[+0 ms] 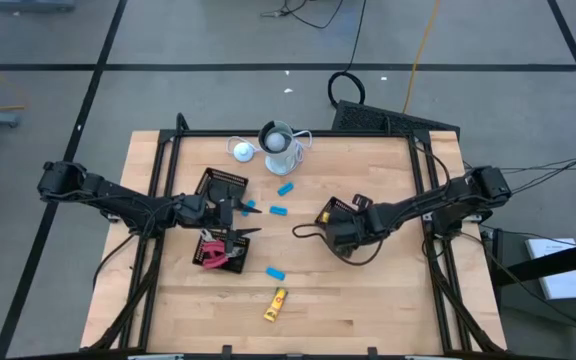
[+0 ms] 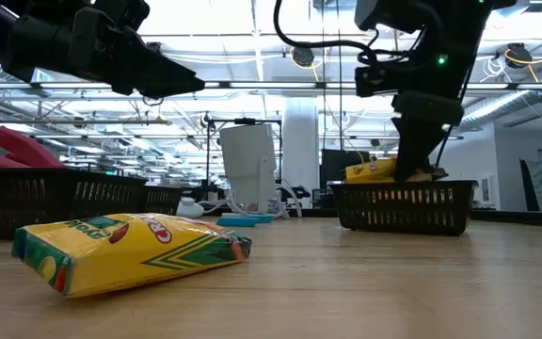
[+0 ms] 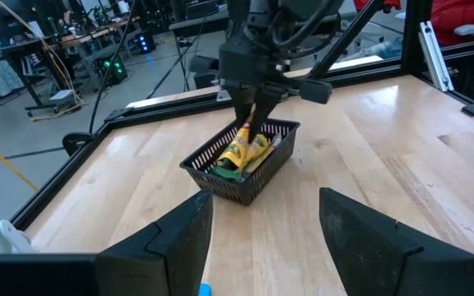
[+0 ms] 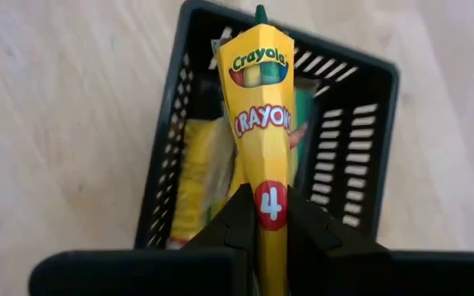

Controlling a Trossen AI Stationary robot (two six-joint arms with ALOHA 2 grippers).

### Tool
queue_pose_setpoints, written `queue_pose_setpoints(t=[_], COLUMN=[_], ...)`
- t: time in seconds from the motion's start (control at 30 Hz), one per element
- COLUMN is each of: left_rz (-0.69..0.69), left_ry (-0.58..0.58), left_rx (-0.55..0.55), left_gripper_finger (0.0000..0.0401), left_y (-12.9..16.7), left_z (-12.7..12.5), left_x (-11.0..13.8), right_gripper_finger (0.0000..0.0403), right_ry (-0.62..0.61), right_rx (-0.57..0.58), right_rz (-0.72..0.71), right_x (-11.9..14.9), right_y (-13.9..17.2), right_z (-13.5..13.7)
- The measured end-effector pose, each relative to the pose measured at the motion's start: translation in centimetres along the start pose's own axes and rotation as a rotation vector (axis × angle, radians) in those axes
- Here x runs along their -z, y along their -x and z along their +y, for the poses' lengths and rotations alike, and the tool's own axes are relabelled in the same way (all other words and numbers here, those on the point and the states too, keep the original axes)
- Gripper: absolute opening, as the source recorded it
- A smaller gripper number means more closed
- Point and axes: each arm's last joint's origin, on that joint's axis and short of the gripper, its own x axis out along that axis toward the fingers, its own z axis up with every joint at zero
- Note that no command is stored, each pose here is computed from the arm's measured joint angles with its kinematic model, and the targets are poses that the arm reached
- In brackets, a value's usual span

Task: Pick & Place School Supplies
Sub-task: Put the yellow crayon box into the bottom right black bin

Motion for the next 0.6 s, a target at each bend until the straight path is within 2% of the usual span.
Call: queue_pose_setpoints(t=[0.5,0.6], left_rz=[0.001,0.001], left_ry=[0.000,0.000], left_rx=[0.000,0.000], left_gripper_finger=[0.0227,0.0227], left_y=[0.00,0.00], left_z=[0.00,0.00], left_x=[0.01,0.01], right_gripper_finger=[0.0024,0.0057], right_ry=[-0.060,-0.062], right_rx=[-0.073,-0.073], right_rz=[0.081,0.083], right_x=[0.58,0.61], right_y=[-0.26,-0.28], right_z=[0.12,0.12])
